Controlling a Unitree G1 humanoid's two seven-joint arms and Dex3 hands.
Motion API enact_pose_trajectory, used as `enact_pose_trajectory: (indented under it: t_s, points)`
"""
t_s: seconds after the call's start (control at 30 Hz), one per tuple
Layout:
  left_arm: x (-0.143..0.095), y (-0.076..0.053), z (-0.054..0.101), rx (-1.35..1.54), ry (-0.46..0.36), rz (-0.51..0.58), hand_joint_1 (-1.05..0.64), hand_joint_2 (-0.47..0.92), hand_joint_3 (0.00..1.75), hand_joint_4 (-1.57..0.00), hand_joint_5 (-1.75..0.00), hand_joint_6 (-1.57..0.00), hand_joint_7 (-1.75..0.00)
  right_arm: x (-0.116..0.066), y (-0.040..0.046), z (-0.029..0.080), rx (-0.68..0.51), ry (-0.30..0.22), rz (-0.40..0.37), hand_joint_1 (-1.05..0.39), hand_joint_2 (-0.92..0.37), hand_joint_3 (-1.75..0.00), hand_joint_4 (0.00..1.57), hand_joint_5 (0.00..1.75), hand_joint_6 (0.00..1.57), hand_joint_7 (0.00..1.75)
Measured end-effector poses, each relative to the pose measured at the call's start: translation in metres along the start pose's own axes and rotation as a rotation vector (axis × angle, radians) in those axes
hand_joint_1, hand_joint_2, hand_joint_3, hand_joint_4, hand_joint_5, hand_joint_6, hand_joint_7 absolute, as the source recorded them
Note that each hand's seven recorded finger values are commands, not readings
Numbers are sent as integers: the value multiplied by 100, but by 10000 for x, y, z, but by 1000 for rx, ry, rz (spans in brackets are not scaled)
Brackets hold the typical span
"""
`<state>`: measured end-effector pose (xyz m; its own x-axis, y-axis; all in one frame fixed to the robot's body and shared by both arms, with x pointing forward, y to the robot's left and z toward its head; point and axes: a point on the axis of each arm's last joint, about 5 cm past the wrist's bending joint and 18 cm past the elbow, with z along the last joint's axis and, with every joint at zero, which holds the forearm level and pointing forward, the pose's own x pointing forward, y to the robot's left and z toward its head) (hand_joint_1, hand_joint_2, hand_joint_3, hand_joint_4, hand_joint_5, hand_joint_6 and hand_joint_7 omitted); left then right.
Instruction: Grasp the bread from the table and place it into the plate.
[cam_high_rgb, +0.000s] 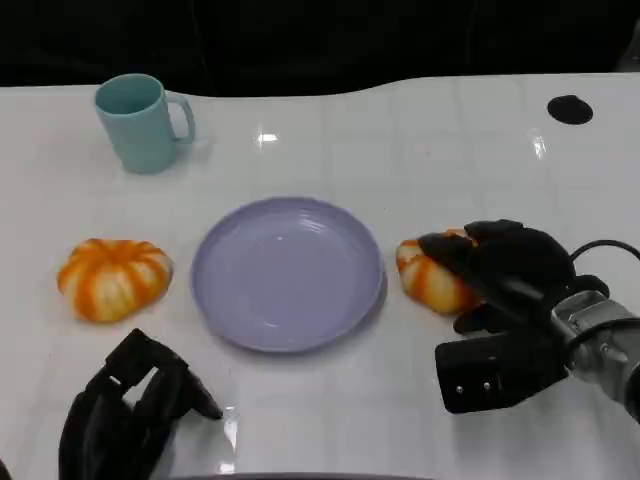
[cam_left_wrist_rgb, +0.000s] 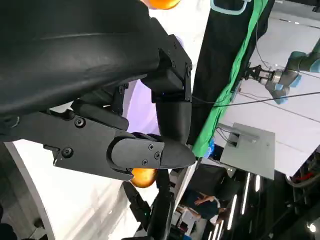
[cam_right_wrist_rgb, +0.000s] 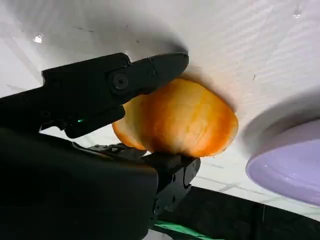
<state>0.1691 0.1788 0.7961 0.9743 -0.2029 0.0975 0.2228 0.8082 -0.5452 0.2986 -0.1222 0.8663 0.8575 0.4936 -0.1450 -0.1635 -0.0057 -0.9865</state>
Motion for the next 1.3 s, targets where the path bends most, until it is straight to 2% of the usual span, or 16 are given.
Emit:
enact_pose_trajectory:
  t_s: [0.07, 0.1, 0.2, 0.27, 0.33, 0.37, 0.43, 0.5, 0.57, 0.67, 0.7, 0.77, 0.83, 0.97, 1.13, 1.3]
  points:
    - [-5, -1, 1, 0, 2, -1, -56, 92, 24, -63, -175, -53, -149, 4, -2, 8, 27, 7, -24, -29, -92, -12, 79, 103, 102, 4]
    - [-5, -2, 2, 0, 1, -1, -56, 92, 24, -63, -175, -53, -150, 8, -6, 12, 35, 6, -32, -30, -92, -23, 64, 145, 107, 19]
    - [0, -14, 0, 0, 0, -5, -57, 92, 23, -63, -175, -52, -151, 21, -17, 25, 36, 3, -52, -28, -92, -37, 53, 171, 57, 132]
    - [0, -23, -1, 1, -2, -8, -57, 92, 24, -63, -175, -52, -151, 28, -17, 39, 36, -2, -66, -28, -92, -41, 50, 174, 48, 148]
    - [-4, -28, 0, 3, -2, -9, -57, 92, 24, -63, -175, -52, -151, 30, -14, 47, 38, -3, -74, -30, -92, -37, 50, 174, 69, 100]
    - [-7, -30, 1, 4, -3, -7, -57, 92, 24, -63, -175, -52, -151, 29, -13, 47, 40, -3, -76, -29, -92, -37, 51, 175, 70, 102]
    - [-19, -31, 2, 6, -4, 0, -57, 92, 24, -63, -175, -51, -151, 26, -8, 46, 43, -4, -83, -27, -92, -42, 51, 175, 55, 133]
    - [-31, -30, 2, 7, -4, 6, -56, 92, 24, -62, -175, -51, -150, 18, 3, 45, 50, -3, -92, -26, -92, -42, 50, 175, 46, 150]
    - [-37, -31, 3, 7, -4, 7, -56, 92, 24, -62, -175, -50, -150, 11, 14, 44, 57, 1, -96, -26, -92, -43, 50, 175, 42, 157]
    - [-44, -33, -2, 6, -2, 8, -56, 92, 25, -61, -175, -50, -150, 6, 20, 41, 72, 12, -100, -25, -92, -44, 50, 175, 40, 161]
    - [-43, -34, -2, 6, -2, 8, -56, 92, 25, -61, -175, -49, -150, 5, 22, 40, 77, 15, -101, -24, -92, -39, 51, 175, 46, 149]
    - [-43, -35, -2, 6, -2, 7, -55, 92, 26, -61, -175, -49, -151, 3, 24, 38, 87, 23, -105, -24, -92, -36, 52, 175, 49, 144]
    - [-42, -35, -2, 5, -2, 7, -55, 92, 25, -61, -175, -49, -150, -1, 27, 33, 101, 35, -115, -20, -92, -32, 55, 175, 38, 166]
    - [-41, -35, -2, 4, -2, 7, -56, 92, 25, -62, -175, -50, -151, -4, 1, 13, 217, 73, -184, -18, -92, -36, 60, 175, 39, 174]
    - [-39, -35, -4, 2, 0, 7, -56, 92, 24, -62, -175, -51, -151, 29, -76, 39, 357, 71, -282, -14, -91, -39, 66, 175, 45, 175]
    - [-38, -35, -5, -2, 3, 7, -55, 92, 24, -62, -175, -51, -150, 89, -133, 134, 420, 31, -325, -11, -91, -38, 71, 175, 53, 171]
